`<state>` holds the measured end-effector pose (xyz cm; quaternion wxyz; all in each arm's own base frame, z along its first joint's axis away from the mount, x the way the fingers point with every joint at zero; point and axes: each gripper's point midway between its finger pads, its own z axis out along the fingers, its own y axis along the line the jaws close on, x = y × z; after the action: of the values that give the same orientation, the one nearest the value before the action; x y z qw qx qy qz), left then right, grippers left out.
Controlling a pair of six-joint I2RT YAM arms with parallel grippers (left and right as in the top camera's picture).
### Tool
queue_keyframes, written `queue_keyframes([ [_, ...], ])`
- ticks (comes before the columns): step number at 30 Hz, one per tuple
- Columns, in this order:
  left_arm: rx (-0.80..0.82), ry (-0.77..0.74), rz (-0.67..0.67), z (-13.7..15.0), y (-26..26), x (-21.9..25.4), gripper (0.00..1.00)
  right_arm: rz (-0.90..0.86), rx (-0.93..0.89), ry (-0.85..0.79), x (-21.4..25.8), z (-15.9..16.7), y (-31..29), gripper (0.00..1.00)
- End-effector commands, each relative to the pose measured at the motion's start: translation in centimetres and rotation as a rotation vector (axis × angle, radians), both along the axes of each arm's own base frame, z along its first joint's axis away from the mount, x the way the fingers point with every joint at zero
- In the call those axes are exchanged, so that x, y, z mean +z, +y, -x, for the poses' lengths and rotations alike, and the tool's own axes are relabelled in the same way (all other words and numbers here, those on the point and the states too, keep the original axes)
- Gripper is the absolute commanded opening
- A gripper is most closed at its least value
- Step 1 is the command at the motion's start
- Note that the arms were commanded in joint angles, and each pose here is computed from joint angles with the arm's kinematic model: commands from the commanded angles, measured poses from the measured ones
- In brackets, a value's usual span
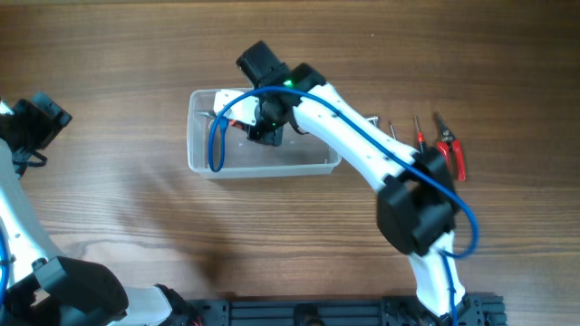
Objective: Pack container
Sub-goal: 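Carry the pliers over the container and open the right gripper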
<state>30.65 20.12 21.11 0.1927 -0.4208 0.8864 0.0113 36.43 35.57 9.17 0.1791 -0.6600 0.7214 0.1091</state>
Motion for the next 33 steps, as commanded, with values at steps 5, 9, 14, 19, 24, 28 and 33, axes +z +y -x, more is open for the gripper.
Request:
queue_keyframes([
  [5, 0.014, -0.015, 0.015, -0.2, 0.0, 0.2, 1.0, 0.027, 0.055, -0.011, -3.6, -1.2, 0.4, 0.04],
  [9, 0.014, -0.015, 0.015, -0.2, 0.0, 0.2, 1.0, 0.016, 0.076, -0.036, -3.9, -1.7, 0.9, 0.04],
  [14, 0.014, -0.015, 0.015, -0.2, 0.0, 0.2, 1.0, 0.006, 0.101, -0.068, -3.8, -2.2, 1.2, 0.06],
  [19, 0.014, -0.015, 0.015, -0.2, 0.0, 0.2, 1.0, 0.027, 0.066, -0.06, -3.9, -2.3, 0.7, 0.58],
  [24, 0.014, -0.015, 0.015, -0.2, 0.0, 0.2, 1.0, 0.092, -0.067, -0.153, -1.7, -4.2, -1.1, 0.54],
  [28, 0.014, -0.015, 0.015, -0.2, 0.0, 0.2, 1.0, 0.016, -0.198, -0.258, 5.9, -5.2, -2.4, 0.58],
  [33, 0.014, -0.015, 0.015, -0.2, 0.0, 0.2, 1.0, -0.089, -0.533, -0.465, 18.6, -6.6, -9.7, 0.6],
])
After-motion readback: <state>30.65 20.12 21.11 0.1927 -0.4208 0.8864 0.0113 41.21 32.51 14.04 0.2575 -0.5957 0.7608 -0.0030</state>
